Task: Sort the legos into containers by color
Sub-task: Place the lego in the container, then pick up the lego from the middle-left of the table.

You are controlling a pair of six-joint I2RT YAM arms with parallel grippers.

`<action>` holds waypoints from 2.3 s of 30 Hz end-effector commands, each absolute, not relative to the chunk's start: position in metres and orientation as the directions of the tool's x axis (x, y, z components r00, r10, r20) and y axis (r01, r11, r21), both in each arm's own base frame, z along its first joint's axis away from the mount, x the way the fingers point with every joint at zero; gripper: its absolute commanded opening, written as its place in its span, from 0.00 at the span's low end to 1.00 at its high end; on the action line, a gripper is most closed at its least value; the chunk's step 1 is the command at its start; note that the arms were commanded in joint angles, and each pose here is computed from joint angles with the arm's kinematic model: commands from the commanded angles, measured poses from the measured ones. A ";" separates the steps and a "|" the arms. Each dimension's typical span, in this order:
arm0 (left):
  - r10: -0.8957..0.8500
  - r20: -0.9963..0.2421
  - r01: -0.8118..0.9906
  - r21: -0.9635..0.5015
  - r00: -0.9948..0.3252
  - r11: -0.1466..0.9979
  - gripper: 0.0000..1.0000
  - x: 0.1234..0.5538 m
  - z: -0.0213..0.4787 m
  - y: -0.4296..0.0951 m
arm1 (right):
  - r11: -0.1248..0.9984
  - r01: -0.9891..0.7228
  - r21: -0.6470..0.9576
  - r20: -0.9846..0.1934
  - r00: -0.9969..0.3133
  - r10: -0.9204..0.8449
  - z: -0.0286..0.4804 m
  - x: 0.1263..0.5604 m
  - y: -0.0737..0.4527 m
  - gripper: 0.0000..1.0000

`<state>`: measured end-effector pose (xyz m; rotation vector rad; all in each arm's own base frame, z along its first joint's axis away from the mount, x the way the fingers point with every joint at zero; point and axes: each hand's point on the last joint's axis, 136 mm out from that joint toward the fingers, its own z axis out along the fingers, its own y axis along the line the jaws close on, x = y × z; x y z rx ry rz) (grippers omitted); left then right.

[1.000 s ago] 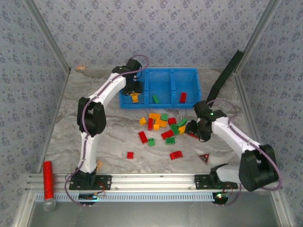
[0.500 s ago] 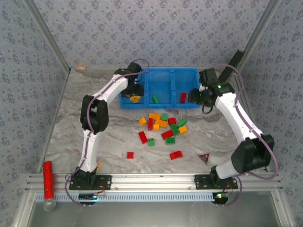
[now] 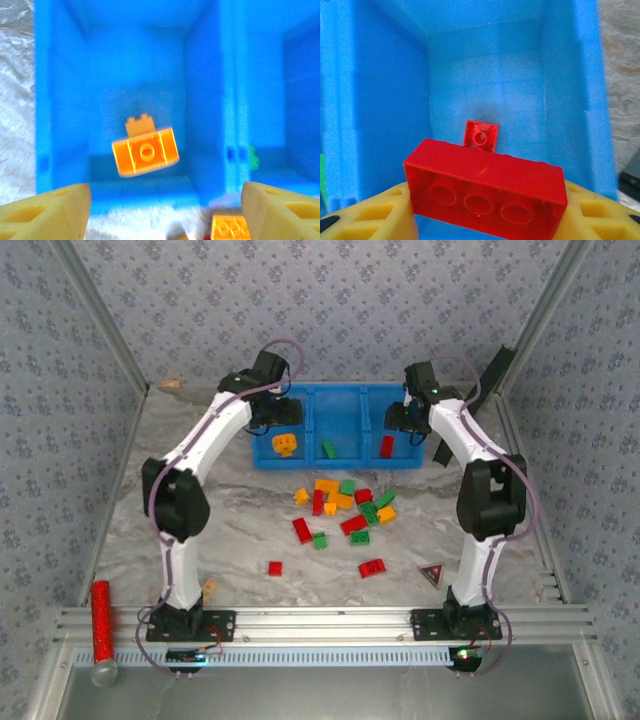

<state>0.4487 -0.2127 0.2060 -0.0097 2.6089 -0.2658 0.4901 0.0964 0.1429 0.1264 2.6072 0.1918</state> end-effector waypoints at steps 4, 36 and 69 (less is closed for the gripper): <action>0.014 -0.334 0.077 -0.177 -0.943 0.981 0.78 0.343 0.184 -0.223 | 0.986 0.019 0.167 -0.496 -0.862 0.101 0.132 0.510 0.101 0.49; 0.088 -0.007 0.087 -0.192 -0.996 0.978 0.77 0.176 0.067 -0.301 | 0.979 -0.047 0.200 -0.464 -0.884 0.052 0.115 0.507 0.113 0.74; 0.121 0.085 0.111 -0.107 -0.989 0.988 0.63 0.198 0.017 -0.310 | 0.962 -0.118 0.247 -0.543 -0.839 0.037 0.185 0.413 0.115 0.75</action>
